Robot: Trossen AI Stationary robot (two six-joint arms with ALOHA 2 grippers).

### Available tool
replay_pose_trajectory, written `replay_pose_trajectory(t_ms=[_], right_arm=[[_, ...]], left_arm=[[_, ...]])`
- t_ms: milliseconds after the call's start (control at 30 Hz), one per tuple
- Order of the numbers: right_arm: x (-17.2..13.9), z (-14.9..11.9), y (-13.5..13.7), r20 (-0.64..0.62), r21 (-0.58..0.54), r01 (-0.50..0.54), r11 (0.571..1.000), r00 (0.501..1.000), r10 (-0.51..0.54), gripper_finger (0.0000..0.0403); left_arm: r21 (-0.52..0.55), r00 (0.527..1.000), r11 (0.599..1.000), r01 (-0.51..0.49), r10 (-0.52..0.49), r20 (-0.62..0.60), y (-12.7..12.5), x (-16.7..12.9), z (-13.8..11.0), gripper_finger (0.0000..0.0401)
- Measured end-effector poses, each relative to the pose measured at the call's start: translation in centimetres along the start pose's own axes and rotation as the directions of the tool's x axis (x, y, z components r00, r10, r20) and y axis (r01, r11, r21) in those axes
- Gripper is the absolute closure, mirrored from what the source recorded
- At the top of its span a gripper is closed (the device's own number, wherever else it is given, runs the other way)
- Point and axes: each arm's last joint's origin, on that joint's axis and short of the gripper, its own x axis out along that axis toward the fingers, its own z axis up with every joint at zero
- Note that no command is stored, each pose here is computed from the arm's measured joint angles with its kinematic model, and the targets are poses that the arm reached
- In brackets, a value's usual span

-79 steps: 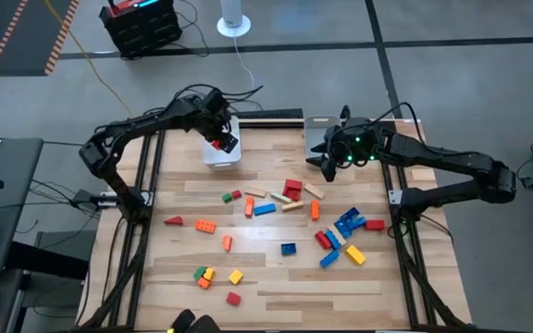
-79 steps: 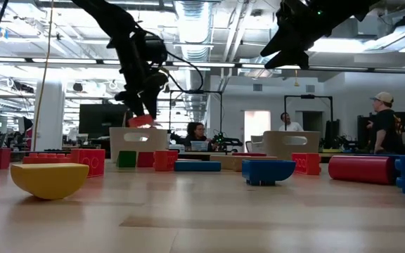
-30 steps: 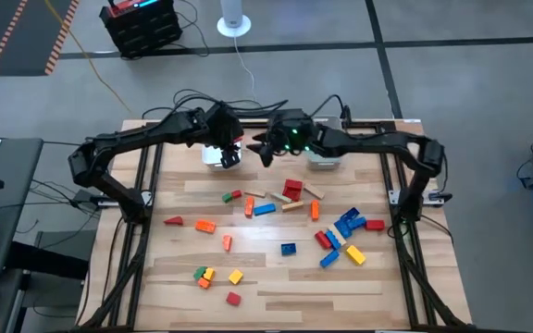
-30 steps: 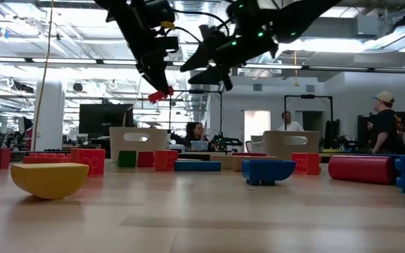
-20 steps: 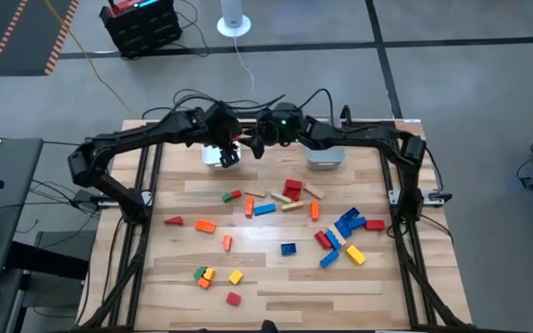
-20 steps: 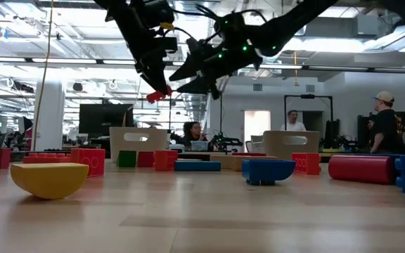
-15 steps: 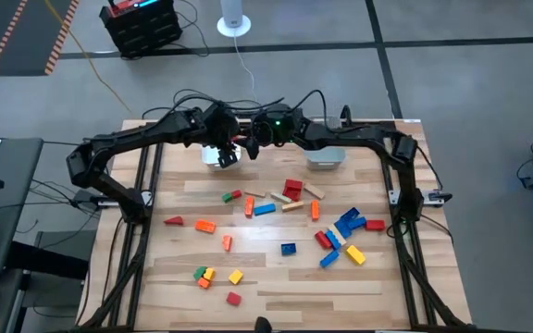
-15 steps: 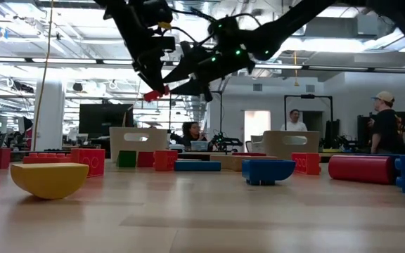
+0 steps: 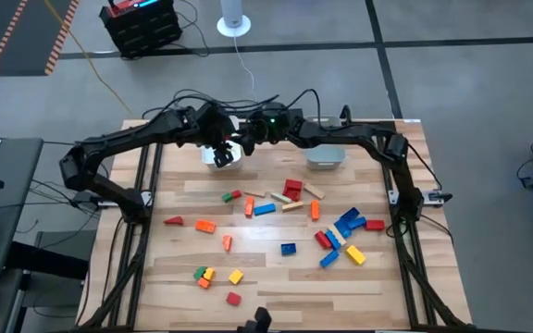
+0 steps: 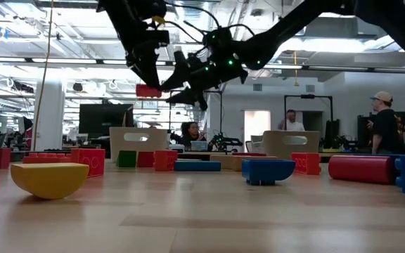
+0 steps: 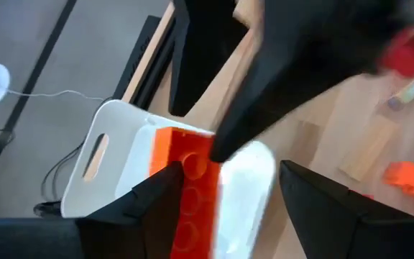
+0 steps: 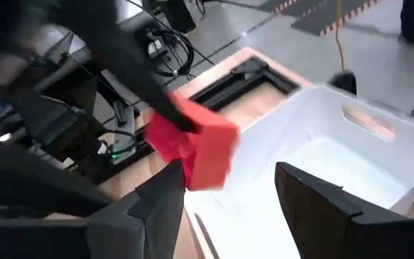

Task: Sort blocks by size
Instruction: Put the orange rectangle game piece into the white bin, then put the green triangle wooden block into the gray bin

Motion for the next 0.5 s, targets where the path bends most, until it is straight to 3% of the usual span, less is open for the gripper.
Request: replay_pose_trajectory(t_ms=[100, 267, 400, 500], right_arm=[[0.2, -0.8, -0.8, -0.035, 0.019, 0.032, 0.999, 0.999, -0.031, 0.0159], [-0.3, 0.3, -1.1, 0.009, 0.036, 0.048, 0.998, 0.999, -0.048, 0.0159], [-0.8, 0.5, -1.1, -0.038, 0.05, 0.005, 0.999, 0.999, -0.003, 0.0159], [-2.3, 1.4, -0.4, -0.097, 0.019, -0.009, 1.0, 0.995, 0.01, 0.0159]], left_arm=[[-0.005, 1.0, 1.0, 0.0, 0.0, 0.0, 0.1, -0.5, -0.1, 0.0177], [-0.011, 0.999, 0.999, 0.037, -0.037, -0.01, 0.0, -0.7, -0.3, 0.0177], [-0.006, 0.999, 0.999, 0.033, -0.033, -0.027, 0.0, -0.7, -0.5, 0.0177], [0.004, 0.99, 0.99, 0.138, -0.138, -0.042, -0.4, -0.7, -0.7, 0.0177]])
